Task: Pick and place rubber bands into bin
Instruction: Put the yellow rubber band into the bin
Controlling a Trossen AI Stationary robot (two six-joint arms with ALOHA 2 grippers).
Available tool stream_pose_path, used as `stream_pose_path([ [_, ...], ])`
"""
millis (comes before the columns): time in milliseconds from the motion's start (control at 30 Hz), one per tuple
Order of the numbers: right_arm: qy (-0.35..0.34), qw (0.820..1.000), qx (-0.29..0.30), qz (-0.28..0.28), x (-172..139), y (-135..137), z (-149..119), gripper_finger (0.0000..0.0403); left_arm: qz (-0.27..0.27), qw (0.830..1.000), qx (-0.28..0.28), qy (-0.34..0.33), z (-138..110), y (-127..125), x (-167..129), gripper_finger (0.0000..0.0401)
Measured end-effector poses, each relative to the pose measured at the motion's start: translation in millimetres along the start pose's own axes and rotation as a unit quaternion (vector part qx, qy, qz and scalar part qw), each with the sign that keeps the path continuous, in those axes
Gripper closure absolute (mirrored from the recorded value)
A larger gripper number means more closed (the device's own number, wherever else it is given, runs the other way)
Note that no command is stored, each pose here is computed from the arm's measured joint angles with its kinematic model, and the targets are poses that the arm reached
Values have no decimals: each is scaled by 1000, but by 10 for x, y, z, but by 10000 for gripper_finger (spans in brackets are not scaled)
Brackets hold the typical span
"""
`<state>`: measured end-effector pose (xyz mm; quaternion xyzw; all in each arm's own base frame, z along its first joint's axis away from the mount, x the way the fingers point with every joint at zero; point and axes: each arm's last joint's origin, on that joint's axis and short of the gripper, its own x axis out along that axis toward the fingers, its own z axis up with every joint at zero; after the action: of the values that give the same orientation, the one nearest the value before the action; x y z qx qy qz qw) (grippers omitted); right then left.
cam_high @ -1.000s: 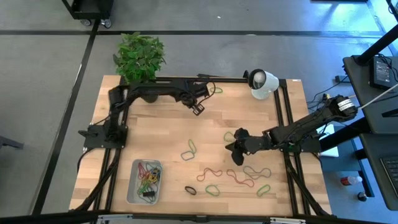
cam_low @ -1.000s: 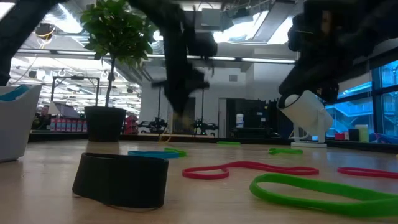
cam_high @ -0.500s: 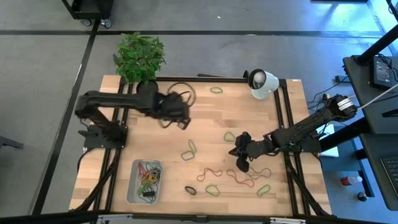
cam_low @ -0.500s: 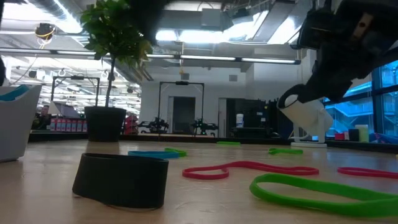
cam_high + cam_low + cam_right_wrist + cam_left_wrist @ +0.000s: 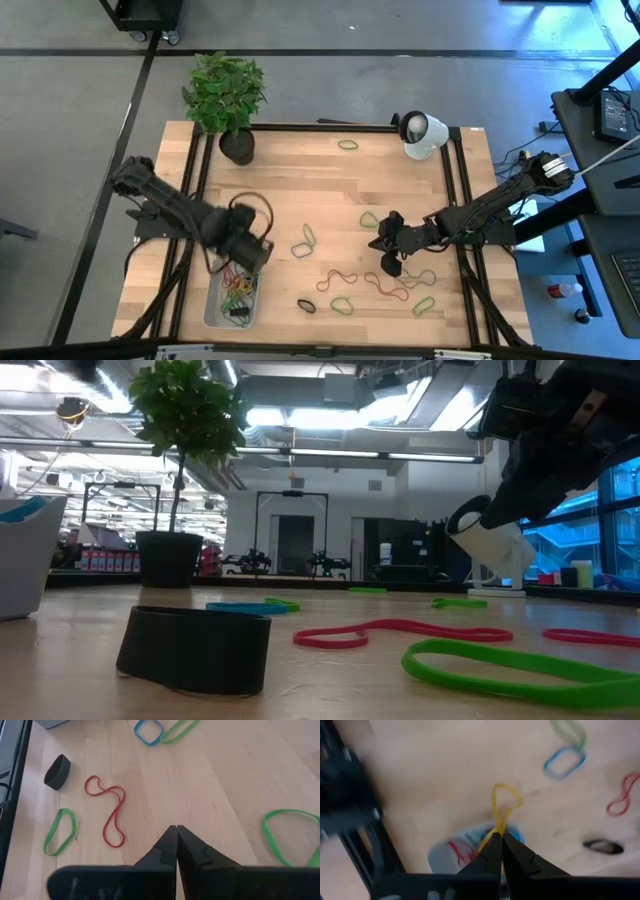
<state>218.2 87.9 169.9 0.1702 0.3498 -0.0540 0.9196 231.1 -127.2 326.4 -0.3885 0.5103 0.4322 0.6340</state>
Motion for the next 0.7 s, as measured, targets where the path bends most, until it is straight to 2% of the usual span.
stream_pose_path([
  [200, -1, 1000, 0, 0, 0, 1, 1, 396, -1, 998, -43, 55, -484, -11, 312, 398],
  [333, -1, 1000, 2, 1, 0, 1, 2, 396, -10, 996, -69, 64, -722, -4, 559, 398],
  [433, 0, 1000, 3, 3, 0, 2, 1, 396, -4, 994, -88, 63, -833, 12, 718, 398],
  [567, 5, 1000, 14, 8, 0, 6, -1, 396, 29, 993, -85, 70, -906, 37, 850, 392],
  [700, 13, 1000, 15, 19, -1, 15, -9, 396, 43, 993, -85, 73, -913, 49, 900, 360],
])
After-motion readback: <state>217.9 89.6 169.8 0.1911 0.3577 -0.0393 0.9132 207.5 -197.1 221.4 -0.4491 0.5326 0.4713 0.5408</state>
